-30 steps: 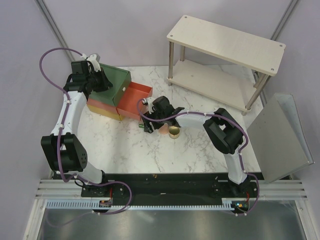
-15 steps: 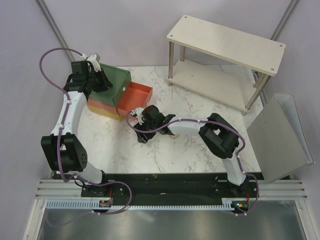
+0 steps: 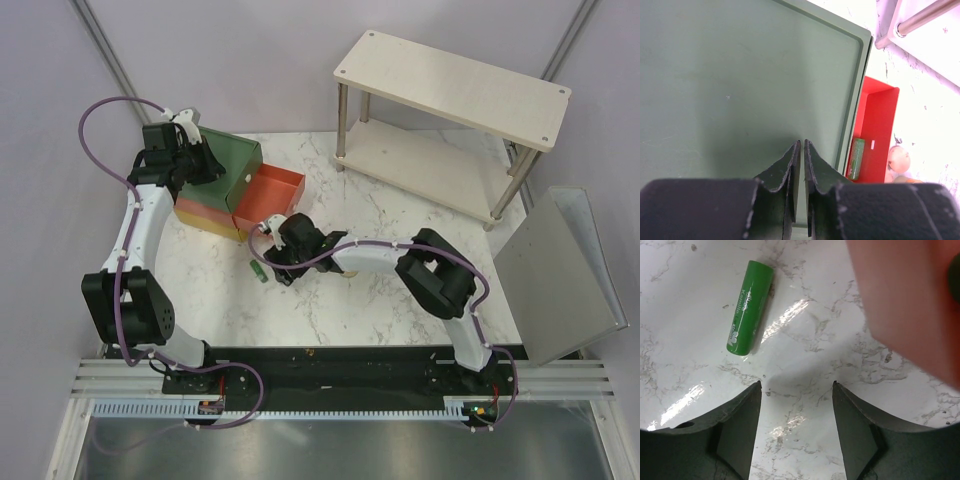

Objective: Organize the makeup

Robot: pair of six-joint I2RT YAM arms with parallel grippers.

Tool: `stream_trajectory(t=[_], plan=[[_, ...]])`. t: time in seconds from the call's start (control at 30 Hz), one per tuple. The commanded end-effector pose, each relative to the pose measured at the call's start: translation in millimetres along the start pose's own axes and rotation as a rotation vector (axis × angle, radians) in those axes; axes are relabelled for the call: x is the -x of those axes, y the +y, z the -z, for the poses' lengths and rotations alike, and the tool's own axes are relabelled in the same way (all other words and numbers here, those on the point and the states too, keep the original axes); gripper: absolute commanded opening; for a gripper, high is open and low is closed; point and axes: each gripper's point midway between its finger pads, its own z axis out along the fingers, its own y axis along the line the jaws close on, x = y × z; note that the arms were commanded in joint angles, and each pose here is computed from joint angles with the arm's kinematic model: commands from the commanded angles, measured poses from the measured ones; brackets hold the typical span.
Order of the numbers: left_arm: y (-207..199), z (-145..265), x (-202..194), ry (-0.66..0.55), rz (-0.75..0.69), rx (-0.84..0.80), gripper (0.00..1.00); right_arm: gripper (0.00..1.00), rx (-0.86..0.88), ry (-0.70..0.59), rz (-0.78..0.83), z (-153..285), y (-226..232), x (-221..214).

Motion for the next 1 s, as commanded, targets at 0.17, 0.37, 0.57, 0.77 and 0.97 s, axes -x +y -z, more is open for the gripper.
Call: stream_trajectory(t=[0.17,0.37,0.57,0.77,0.97], plan=[[21.2,38.0,-79.5,0.265,0.030,0.151,0.29,0.70,0.048,-0.049,0.078,29.2,49.3,30.0],[-4.1,87.0,-9.2,-0.012,-0.034,0.134,0.49,0.74,0.057,-0.074,0.067,42.8,55.2,49.7],[-10.3,92.9,-5.3,-0.025,-0.027,0.114,0.49,0.74,0.062,-0.039,0.060,21.2,61.0,59.2],[-13.6,99.5,-0.4,-0.045,-0.031,0.109,0.50,0.75,0.095,-0.039,0.105,8.0,87.5,66.1],[-19.1,103.3,8.0,-0.065,-0.028,0.092,0.50,0.74,0.122,-0.008,0.127,-18.3,104.1,57.8]])
